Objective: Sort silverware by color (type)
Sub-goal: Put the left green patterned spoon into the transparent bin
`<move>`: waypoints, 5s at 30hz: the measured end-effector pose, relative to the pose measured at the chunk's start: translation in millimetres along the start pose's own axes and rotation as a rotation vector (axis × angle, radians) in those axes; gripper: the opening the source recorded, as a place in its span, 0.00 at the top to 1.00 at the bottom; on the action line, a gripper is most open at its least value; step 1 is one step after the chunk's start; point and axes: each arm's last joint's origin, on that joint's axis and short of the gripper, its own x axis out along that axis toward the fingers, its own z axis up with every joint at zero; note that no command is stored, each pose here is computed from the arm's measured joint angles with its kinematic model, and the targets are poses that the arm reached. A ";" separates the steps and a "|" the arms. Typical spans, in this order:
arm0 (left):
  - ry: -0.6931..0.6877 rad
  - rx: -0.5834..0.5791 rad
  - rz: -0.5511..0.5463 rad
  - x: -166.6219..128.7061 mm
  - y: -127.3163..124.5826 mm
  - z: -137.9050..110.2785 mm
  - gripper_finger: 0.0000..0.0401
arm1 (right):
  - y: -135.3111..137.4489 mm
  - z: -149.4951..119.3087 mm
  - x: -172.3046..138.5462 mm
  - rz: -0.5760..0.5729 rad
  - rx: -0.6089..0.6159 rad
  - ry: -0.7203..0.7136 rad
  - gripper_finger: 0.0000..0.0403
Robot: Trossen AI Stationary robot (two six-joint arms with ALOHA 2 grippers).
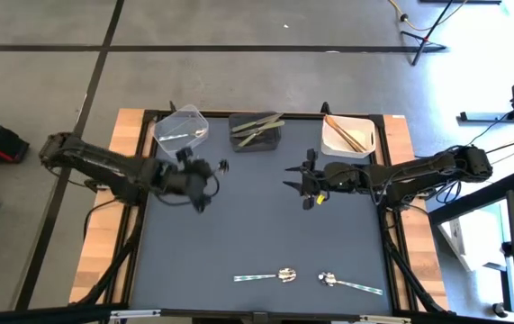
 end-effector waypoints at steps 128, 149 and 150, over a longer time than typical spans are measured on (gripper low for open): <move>0.033 -0.056 -0.438 86.0 -322.8 -23.1 0.77 | 149.9 31.6 -117.5 0.655 0.178 -0.103 0.57; -0.061 0.057 -0.394 45.7 -297.3 4.3 0.91 | 152.2 30.6 -110.7 0.511 0.076 -0.132 0.57; -0.067 0.071 -0.370 42.1 -292.6 6.6 0.91 | 151.3 30.6 -110.4 0.480 0.054 -0.137 0.57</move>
